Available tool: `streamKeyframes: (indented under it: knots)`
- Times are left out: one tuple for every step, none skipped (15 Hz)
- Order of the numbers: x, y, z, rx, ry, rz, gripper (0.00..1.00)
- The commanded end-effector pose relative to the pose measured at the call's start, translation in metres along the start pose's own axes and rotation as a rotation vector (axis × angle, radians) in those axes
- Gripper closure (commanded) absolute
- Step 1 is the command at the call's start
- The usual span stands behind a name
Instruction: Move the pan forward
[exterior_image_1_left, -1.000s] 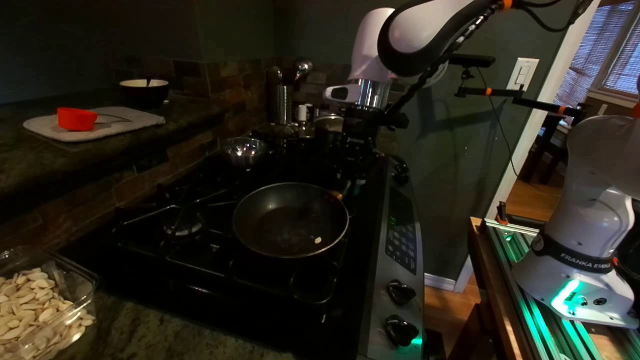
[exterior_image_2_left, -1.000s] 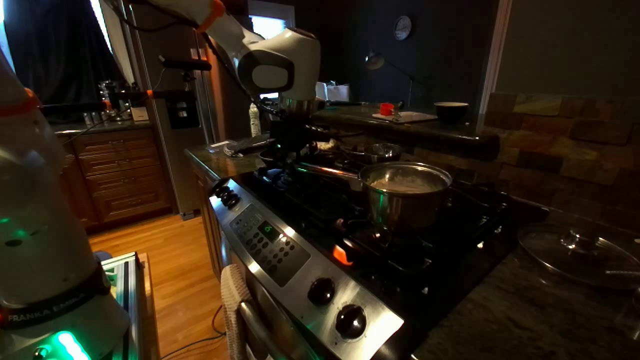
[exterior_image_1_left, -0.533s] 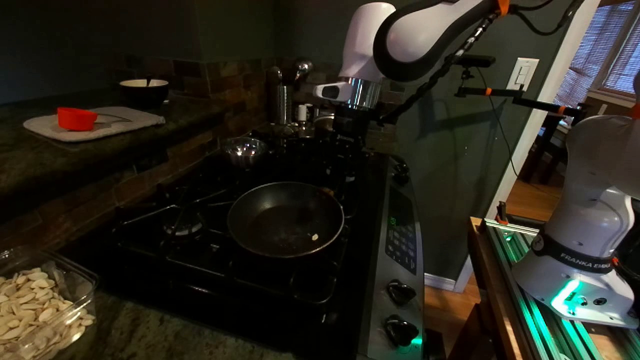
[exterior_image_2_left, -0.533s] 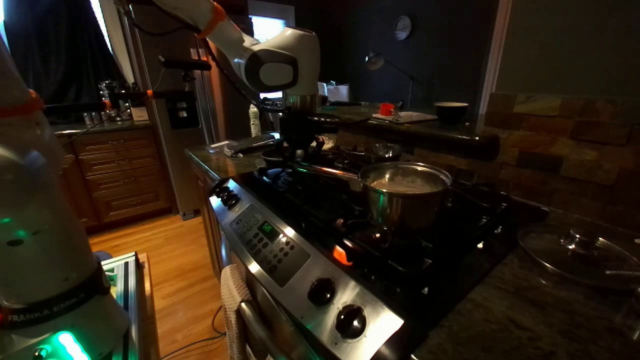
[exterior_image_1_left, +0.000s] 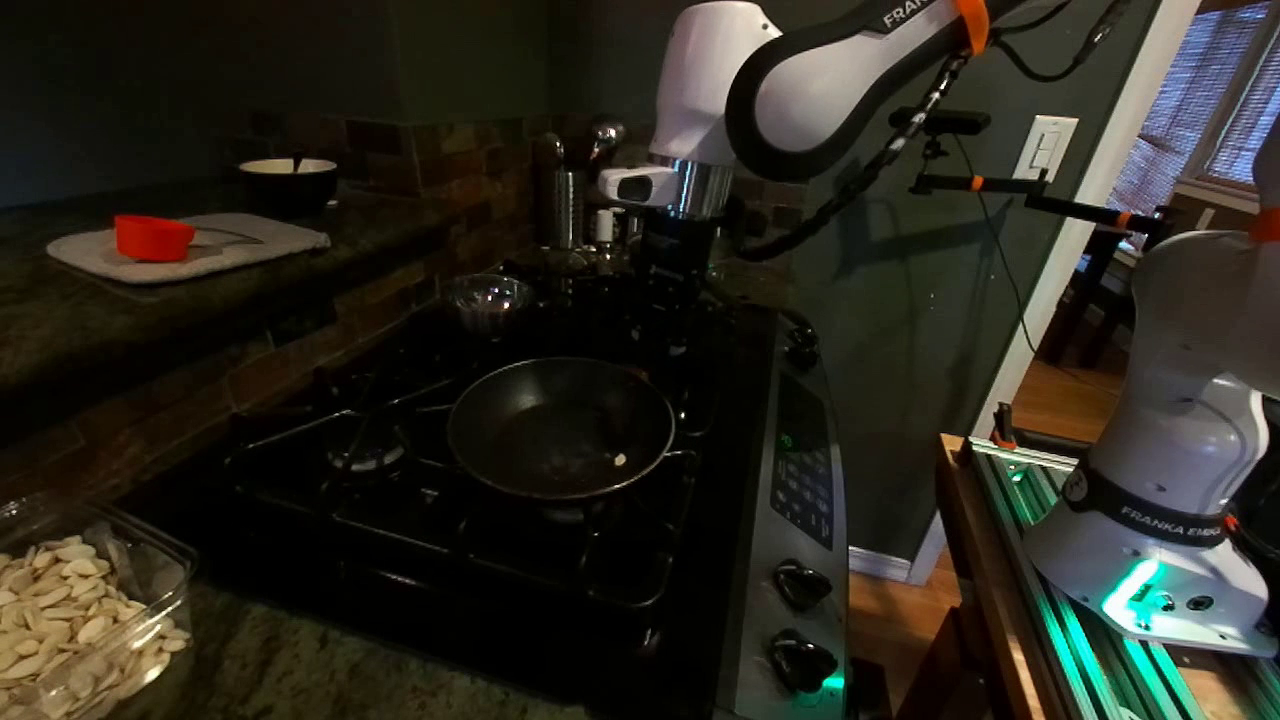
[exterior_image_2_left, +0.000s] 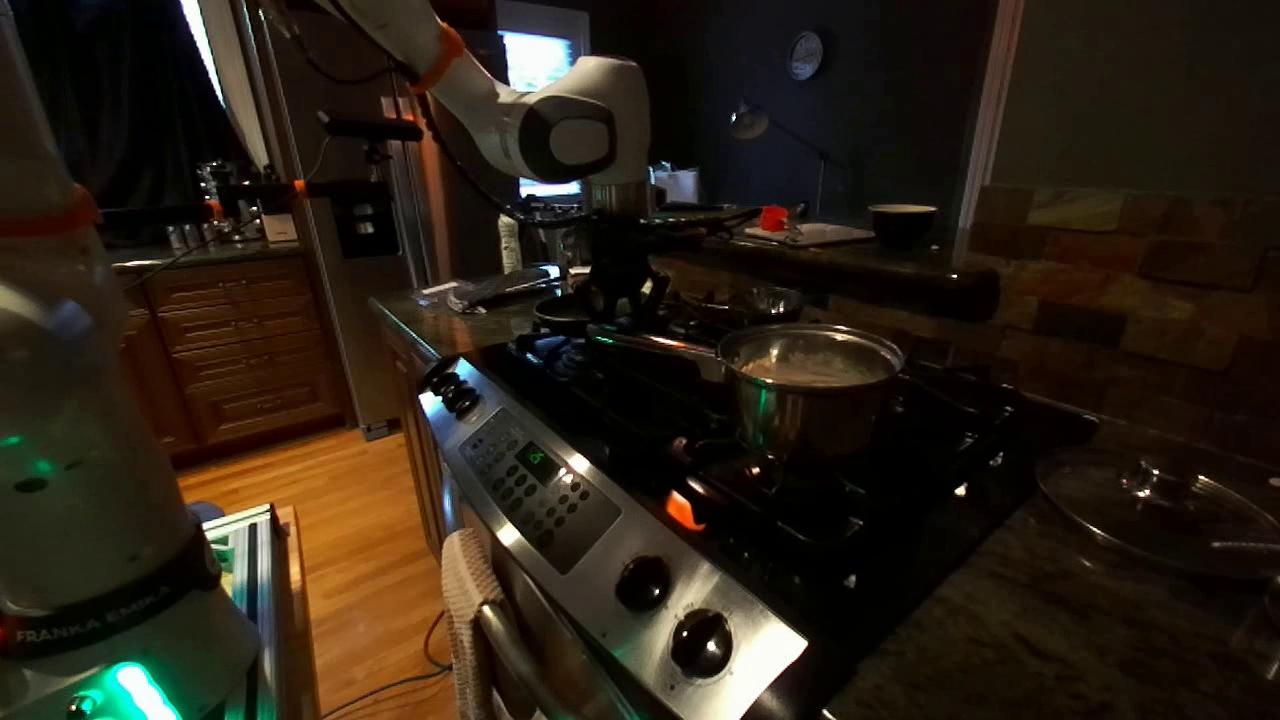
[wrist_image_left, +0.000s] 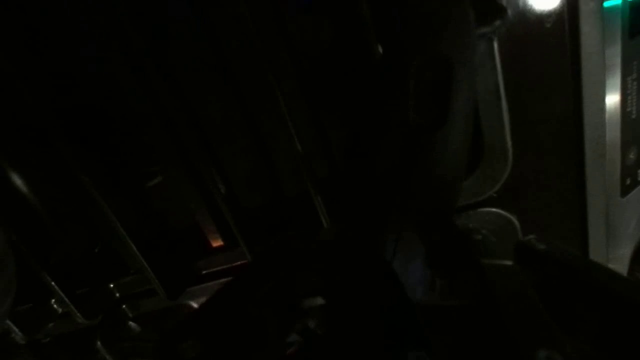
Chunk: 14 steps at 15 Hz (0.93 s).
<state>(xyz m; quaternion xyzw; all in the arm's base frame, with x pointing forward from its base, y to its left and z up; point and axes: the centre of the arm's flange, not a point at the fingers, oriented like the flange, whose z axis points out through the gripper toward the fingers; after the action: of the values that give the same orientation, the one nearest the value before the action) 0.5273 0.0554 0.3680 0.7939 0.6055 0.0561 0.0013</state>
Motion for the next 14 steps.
streamKeyframes:
  knots:
    - [0.009,0.016,0.005,-0.026,-0.079,-0.058,0.92]
    - [0.01,0.017,0.004,-0.014,-0.079,-0.07,0.92]
    - [0.012,0.018,0.005,-0.017,-0.086,-0.085,0.92]
    - [0.014,0.019,0.006,-0.013,-0.09,-0.101,0.92]
    - [0.017,0.019,0.006,-0.016,-0.092,-0.117,0.92]
    - [0.02,0.018,0.006,-0.025,-0.1,-0.132,0.92]
    - [0.023,0.018,0.005,-0.034,-0.105,-0.153,0.92]
    - [0.025,0.017,0.004,-0.054,-0.136,-0.176,0.92]
    - [0.026,0.016,0.003,-0.064,-0.156,-0.2,0.92]
    - [0.026,0.014,0.002,-0.082,-0.171,-0.195,0.92]
    - [0.027,0.013,0.0,-0.08,-0.149,-0.172,0.92]
    - [0.023,0.014,0.003,-0.06,-0.14,-0.177,0.68]
    - [0.024,0.015,0.003,-0.062,-0.139,-0.177,0.68]
    - [0.024,0.015,0.002,-0.062,-0.139,-0.177,0.68]
